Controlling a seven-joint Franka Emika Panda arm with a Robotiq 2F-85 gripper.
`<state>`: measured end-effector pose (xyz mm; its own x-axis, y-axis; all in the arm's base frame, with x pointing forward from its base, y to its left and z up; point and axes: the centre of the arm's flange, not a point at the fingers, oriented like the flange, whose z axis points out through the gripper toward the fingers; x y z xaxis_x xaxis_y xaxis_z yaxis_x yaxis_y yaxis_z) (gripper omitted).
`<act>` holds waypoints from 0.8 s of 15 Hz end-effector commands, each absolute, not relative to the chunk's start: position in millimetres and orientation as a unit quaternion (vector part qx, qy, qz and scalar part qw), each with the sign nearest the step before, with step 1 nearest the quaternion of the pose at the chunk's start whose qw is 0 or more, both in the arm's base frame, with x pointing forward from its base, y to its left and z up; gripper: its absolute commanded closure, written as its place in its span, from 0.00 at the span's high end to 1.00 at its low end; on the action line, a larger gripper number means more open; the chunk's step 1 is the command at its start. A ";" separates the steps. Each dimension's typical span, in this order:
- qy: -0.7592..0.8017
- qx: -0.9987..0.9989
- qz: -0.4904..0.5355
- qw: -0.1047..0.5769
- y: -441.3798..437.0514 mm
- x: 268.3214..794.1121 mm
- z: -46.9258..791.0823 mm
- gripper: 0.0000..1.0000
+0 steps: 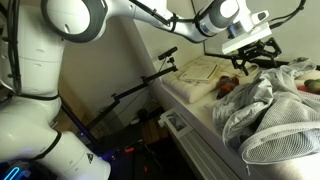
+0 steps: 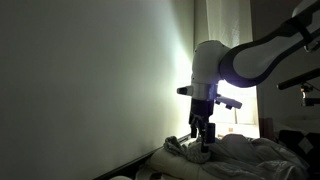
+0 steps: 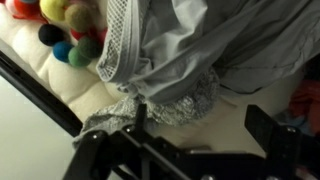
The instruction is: Remove the socks away from the grey bag
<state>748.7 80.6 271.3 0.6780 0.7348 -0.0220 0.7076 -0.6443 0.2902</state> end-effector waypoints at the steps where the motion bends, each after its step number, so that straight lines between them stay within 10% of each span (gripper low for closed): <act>1: 0.426 0.896 0.074 0.096 75.0 754.4 274.1 1.00; 12: 0.412 0.904 0.058 0.096 70.2 751.8 264.4 1.00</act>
